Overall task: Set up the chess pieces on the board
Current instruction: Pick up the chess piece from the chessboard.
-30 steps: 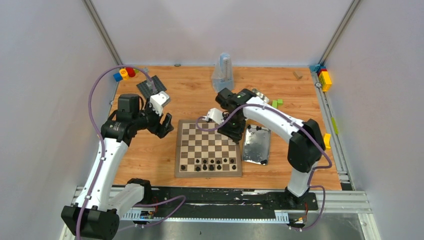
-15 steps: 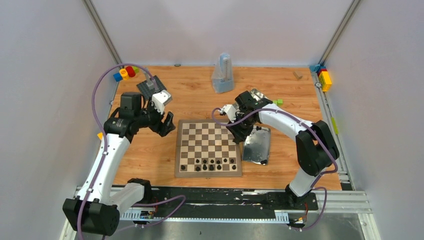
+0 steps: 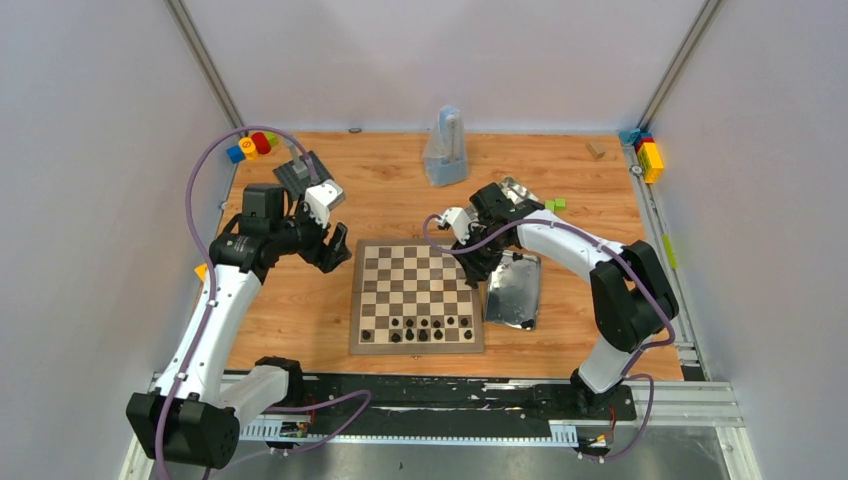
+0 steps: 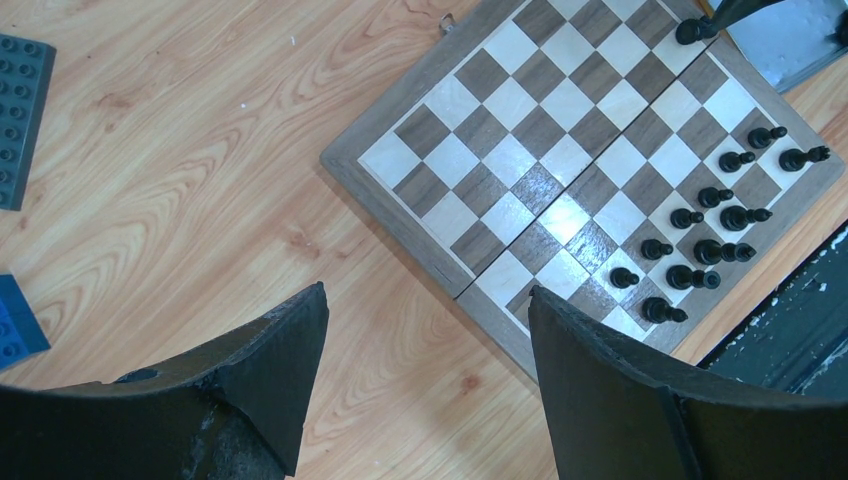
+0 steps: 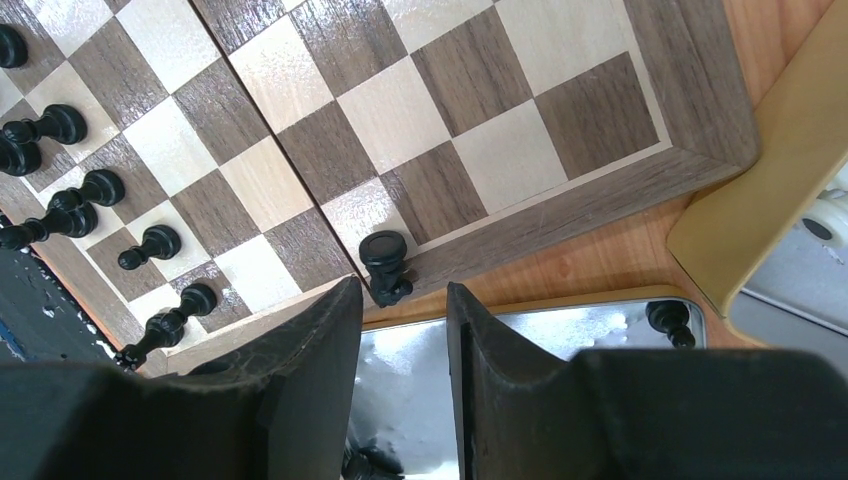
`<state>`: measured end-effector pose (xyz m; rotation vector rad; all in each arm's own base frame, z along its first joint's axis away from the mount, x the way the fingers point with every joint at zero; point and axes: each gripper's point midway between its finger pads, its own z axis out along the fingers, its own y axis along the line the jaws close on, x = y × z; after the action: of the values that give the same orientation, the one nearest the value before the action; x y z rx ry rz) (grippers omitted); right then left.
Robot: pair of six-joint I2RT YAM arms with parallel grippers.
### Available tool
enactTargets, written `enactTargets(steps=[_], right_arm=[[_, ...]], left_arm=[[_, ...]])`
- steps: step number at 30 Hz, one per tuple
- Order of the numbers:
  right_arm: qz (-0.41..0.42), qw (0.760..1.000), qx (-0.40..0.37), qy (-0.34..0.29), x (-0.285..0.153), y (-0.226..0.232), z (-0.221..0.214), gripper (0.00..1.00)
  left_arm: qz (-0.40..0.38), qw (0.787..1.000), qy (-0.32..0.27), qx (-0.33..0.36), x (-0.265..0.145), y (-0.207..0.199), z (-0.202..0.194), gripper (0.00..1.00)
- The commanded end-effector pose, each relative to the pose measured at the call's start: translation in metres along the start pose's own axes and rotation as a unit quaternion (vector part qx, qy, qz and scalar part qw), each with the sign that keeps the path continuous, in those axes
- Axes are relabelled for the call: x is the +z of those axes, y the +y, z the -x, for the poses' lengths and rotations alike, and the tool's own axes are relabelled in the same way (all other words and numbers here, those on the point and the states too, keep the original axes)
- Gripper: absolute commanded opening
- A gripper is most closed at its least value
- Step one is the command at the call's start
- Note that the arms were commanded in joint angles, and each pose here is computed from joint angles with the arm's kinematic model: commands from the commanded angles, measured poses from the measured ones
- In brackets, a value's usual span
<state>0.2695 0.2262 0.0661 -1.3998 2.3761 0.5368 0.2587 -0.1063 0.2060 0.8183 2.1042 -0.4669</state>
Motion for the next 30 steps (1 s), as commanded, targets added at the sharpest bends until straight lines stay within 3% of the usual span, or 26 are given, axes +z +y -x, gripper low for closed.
enactTargets(steps=[1,15,23,30], right_arm=[[0.003,1.0,-0.004,-0.012,0.004,-0.001,0.003,0.37],[0.012,1.0,-0.016,-0.008,0.014,0.002,-0.001,0.37],[0.01,0.999,-0.034,0.01,0.025,0.004,-0.001,0.28],[0.018,0.999,-0.051,0.003,0.026,0.014,0.01,0.14]], left_arm=[[-0.004,1.0,-0.017,0.004,0.002,0.001,0.007,0.81],[-0.009,1.0,-0.018,0.009,0.003,0.0,0.006,0.82],[-0.006,1.0,-0.016,0.013,0.003,0.001,0.005,0.82],[-0.003,1.0,-0.015,0.015,0.003,0.002,0.005,0.82]])
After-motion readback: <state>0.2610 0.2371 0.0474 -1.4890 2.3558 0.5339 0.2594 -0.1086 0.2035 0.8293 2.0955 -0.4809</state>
